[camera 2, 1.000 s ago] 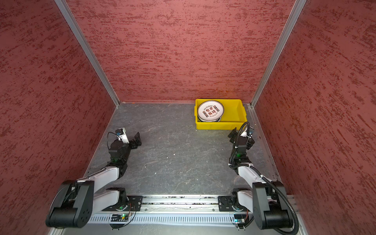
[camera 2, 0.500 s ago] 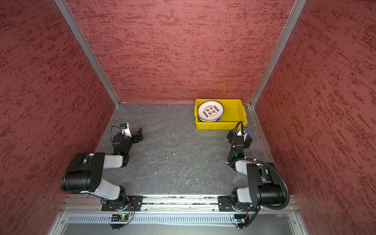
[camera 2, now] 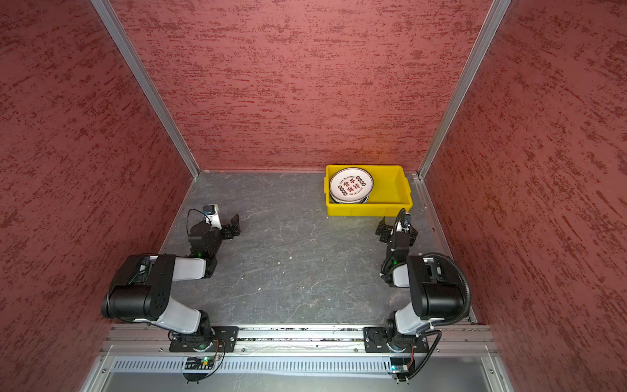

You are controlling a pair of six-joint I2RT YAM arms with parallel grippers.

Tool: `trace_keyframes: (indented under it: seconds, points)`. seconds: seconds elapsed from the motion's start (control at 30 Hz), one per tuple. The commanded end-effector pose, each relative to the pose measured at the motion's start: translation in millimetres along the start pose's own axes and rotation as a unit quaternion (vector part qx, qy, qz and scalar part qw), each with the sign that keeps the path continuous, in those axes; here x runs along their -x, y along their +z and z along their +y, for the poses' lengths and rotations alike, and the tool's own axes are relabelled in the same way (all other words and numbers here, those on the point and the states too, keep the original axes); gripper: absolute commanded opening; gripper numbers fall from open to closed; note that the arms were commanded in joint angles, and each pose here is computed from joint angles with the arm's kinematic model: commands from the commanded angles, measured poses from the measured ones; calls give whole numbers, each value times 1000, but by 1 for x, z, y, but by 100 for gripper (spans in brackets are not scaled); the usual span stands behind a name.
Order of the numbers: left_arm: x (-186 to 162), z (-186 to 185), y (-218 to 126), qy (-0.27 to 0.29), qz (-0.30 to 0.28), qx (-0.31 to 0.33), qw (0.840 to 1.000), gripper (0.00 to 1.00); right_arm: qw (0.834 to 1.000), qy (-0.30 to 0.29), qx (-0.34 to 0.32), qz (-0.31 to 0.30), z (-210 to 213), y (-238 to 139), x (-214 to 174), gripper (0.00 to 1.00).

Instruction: Place the plates into the plastic bin on the countertop

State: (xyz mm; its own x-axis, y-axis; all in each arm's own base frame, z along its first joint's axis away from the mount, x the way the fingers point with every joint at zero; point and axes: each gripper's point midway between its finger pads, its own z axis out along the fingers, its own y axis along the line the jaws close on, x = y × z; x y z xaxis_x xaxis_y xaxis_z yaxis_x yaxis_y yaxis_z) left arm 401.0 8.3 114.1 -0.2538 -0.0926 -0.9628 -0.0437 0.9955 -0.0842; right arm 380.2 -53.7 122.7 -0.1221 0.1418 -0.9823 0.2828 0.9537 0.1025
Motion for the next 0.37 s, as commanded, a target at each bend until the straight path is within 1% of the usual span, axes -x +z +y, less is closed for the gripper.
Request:
trace_keyframes:
  seconds: [0.0, 0.1, 0.23, 0.33]
  points:
    - [0, -2, 0, 9, -2, 0, 1000, 99, 1000, -6, 14, -27, 4, -1, 13, 99]
    - [1, -4, -2, 19, -11, 4, 1000, 99, 1000, -6, 13, -27, 4, -1, 13, 99]
    - [1, 0, 2, 2, 2, -5, 1000, 99, 1000, -5, 13, -27, 4, -1, 13, 99]
    - [1, 1, 1, 3, 0, -3, 1000, 99, 999, -5, 13, -34, 4, -2, 17, 99]
